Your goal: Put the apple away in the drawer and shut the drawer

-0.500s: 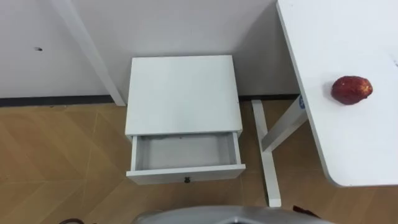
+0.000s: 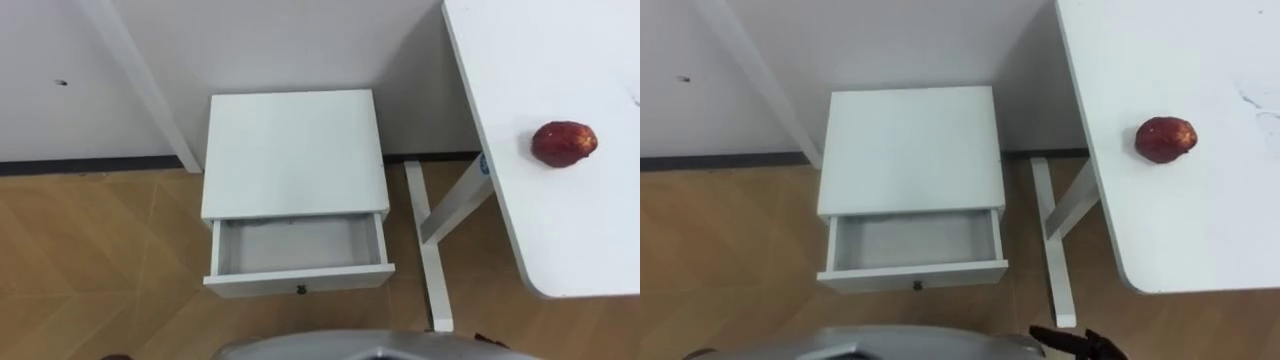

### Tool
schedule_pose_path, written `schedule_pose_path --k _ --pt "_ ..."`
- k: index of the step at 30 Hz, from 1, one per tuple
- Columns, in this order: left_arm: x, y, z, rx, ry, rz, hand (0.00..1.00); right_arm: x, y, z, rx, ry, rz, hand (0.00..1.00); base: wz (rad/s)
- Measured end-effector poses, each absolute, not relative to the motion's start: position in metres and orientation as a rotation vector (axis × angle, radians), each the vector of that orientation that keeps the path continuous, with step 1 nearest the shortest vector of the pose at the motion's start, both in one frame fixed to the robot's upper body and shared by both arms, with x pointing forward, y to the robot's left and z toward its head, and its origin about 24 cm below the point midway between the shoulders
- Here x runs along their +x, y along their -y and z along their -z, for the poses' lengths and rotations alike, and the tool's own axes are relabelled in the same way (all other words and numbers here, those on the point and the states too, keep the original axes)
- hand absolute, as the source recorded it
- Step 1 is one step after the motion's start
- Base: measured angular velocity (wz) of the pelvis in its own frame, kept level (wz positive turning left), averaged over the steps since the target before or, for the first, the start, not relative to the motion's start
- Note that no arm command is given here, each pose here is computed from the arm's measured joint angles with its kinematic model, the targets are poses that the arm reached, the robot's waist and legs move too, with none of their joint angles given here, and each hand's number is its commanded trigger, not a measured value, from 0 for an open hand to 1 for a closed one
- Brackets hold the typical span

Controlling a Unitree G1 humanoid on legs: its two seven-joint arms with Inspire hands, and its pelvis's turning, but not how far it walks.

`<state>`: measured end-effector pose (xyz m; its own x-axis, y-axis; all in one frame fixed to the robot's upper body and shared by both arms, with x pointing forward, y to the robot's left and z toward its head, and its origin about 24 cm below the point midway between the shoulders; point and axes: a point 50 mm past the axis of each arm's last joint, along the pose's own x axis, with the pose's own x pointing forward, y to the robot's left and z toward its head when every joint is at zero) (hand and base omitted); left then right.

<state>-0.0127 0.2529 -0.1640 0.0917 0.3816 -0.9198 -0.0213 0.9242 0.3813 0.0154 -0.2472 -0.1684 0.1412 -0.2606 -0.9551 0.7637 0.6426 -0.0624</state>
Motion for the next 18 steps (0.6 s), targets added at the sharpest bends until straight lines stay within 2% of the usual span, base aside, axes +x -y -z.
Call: schedule_pose_path --k 2,5,8,11,18 --pt "-0.017 -0.255 0.163 0.297 -1.459 -0.341 0.0 0.013 0.253 0.167 0.664 -1.129 0.952 0.0 -0.05" --pt "-0.019 -0.261 0.161 0.305 -1.452 -0.364 0.0 0.015 0.266 0.162 1.004 -0.871 1.257 0.0 -0.01" --pt "-0.013 -0.267 0.159 0.319 -1.427 -0.373 0.0 0.02 0.28 0.156 1.17 -0.674 1.416 0.0 -0.09" --pt "-0.011 -0.271 0.158 0.316 -1.418 -0.391 0.0 0.026 0.29 0.151 1.288 -0.53 1.501 0.0 -0.11" --pt "-0.008 -0.277 0.155 0.319 -1.398 -0.416 0.0 0.062 0.306 0.134 1.384 -0.359 1.509 0.0 -0.02"
